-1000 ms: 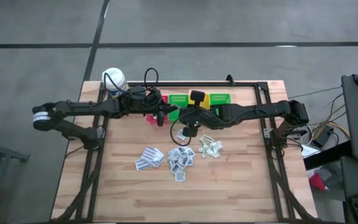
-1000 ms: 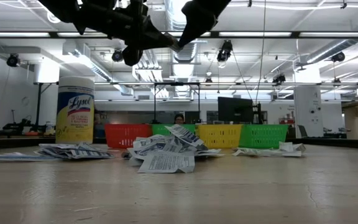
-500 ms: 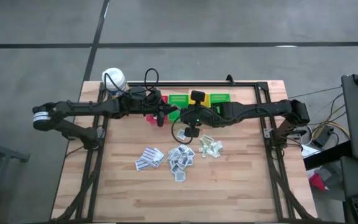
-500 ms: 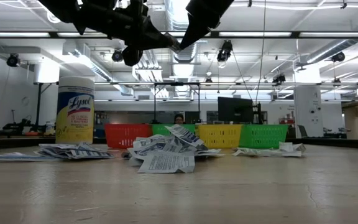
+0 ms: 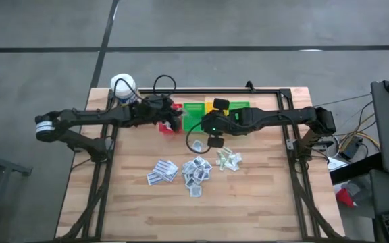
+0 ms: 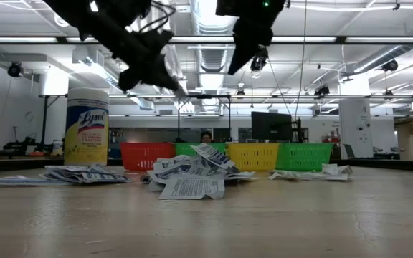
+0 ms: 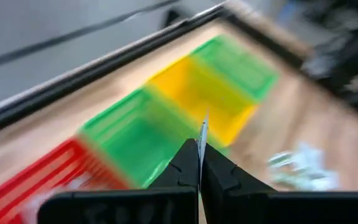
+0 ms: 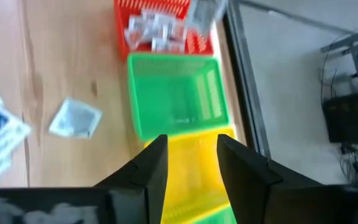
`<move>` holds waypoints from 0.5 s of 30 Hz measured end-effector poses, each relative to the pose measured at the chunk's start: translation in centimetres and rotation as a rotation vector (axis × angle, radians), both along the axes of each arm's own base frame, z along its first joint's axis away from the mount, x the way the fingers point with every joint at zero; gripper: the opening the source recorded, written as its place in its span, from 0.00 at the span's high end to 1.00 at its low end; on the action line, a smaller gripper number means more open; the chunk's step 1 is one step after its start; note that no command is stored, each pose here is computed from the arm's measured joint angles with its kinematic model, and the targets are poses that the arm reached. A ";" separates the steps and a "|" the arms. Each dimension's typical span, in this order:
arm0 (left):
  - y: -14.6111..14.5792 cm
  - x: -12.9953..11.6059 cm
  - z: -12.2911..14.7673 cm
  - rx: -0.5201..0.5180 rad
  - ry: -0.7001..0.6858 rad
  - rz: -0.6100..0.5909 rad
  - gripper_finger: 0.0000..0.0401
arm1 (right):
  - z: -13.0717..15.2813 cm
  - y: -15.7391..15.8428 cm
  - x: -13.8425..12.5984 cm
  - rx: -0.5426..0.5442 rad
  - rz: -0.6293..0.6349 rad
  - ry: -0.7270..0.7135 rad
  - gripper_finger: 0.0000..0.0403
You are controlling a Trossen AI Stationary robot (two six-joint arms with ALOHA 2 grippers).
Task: Pick & Place First Aid Supplies
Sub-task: Put the ointment pack into the red bin
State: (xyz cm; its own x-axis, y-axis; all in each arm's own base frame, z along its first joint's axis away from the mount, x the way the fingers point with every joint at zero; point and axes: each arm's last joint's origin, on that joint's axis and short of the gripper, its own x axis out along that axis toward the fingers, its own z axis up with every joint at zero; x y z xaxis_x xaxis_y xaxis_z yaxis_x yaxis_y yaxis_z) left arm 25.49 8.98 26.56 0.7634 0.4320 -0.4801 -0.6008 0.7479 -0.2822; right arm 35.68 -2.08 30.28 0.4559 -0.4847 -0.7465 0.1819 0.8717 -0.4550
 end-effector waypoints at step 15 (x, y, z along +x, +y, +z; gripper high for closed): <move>4.0 -1.3 -4.6 -0.343 0.195 0.155 1.00 | -0.5 0.0 -1.0 0.034 -0.064 0.083 0.75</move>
State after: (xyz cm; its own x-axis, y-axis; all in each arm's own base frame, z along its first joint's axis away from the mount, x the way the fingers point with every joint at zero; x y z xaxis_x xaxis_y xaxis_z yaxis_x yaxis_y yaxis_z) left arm 24.14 12.98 21.94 0.5829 0.3243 -0.7451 -0.7653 0.5273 -0.3692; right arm 34.67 -2.08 29.74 0.3607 -0.4843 -0.7971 0.2005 0.8749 -0.4409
